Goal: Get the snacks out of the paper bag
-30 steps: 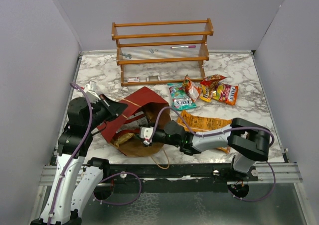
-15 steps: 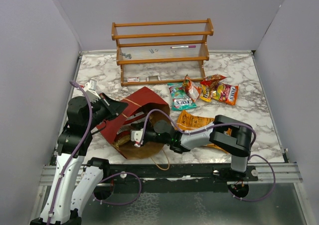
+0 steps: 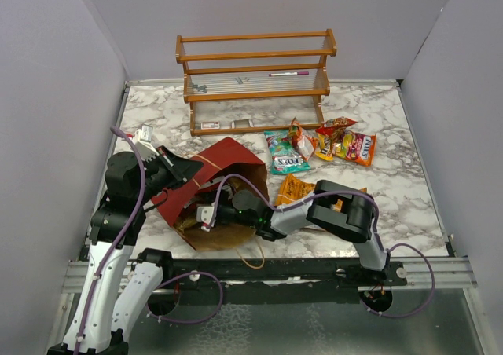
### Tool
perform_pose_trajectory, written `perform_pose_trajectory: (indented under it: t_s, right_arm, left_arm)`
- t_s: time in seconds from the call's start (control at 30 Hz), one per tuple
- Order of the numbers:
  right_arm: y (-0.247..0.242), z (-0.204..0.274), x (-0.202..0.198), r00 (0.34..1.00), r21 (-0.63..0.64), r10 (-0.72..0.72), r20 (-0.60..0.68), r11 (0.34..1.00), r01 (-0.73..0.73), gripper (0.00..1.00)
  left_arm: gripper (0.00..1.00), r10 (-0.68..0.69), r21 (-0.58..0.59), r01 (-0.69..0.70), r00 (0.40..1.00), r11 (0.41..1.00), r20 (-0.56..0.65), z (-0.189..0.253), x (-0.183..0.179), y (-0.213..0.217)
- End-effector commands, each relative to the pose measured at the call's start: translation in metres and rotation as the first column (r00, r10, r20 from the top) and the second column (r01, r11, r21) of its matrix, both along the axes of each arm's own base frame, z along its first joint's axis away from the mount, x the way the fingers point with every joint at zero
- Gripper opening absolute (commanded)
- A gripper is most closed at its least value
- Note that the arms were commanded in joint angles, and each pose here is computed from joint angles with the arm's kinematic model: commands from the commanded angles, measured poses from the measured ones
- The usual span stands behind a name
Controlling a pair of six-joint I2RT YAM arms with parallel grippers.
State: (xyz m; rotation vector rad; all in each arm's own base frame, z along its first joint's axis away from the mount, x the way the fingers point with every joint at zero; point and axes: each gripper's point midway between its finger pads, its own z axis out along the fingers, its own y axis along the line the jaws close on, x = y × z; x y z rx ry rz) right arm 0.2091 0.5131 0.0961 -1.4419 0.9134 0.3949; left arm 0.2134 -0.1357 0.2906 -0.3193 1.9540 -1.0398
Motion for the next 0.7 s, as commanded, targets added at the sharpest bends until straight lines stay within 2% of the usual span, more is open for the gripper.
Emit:
perform_pose_trajectory:
  t_s: [0.0, 0.07, 0.27, 0.43, 0.57, 0.67]
  right_arm:
    - [0.016, 0.014, 0.015, 0.996, 0.065, -0.059, 0.074, 0.996, 0.054, 0.4]
    - [0.018, 0.011, 0.017, 0.995, 0.071, -0.068, 0.074, 0.995, 0.063, 0.38]
    - [0.009, 0.022, 0.006, 0.999, 0.1, -0.039, 0.021, 0.994, 0.036, 0.23]
    - [-0.008, 0.053, -0.005, 0.996, 0.147, -0.033, -0.086, 0.988, 0.046, 0.03]
    - [-0.016, 0.073, -0.042, 0.962, 0.232, 0.125, -0.242, 0.97, -0.068, 0.02]
    - [-0.02, 0.086, -0.05, 0.942, 0.271, 0.159, -0.296, 0.96, -0.077, 0.02]
  left_arm:
    - [0.0, -0.026, -0.036, 0.028, 0.999, 0.999, 0.044, 0.016, -0.004, -0.005]
    - [0.0, -0.031, -0.041, 0.032, 0.999, 0.999, 0.044, 0.017, -0.005, -0.006]
    - [0.0, -0.003, -0.024, 0.004, 0.999, 1.0, 0.038, 0.015, -0.006, -0.001]
    - [0.0, 0.025, -0.016, -0.024, 0.999, 1.0, 0.026, 0.009, -0.002, 0.003]
    - [0.0, 0.034, -0.028, -0.034, 0.999, 0.999, 0.025, 0.01, 0.001, 0.003]
    - [0.0, 0.033, -0.039, -0.032, 0.999, 0.999, 0.024, 0.012, 0.002, 0.002]
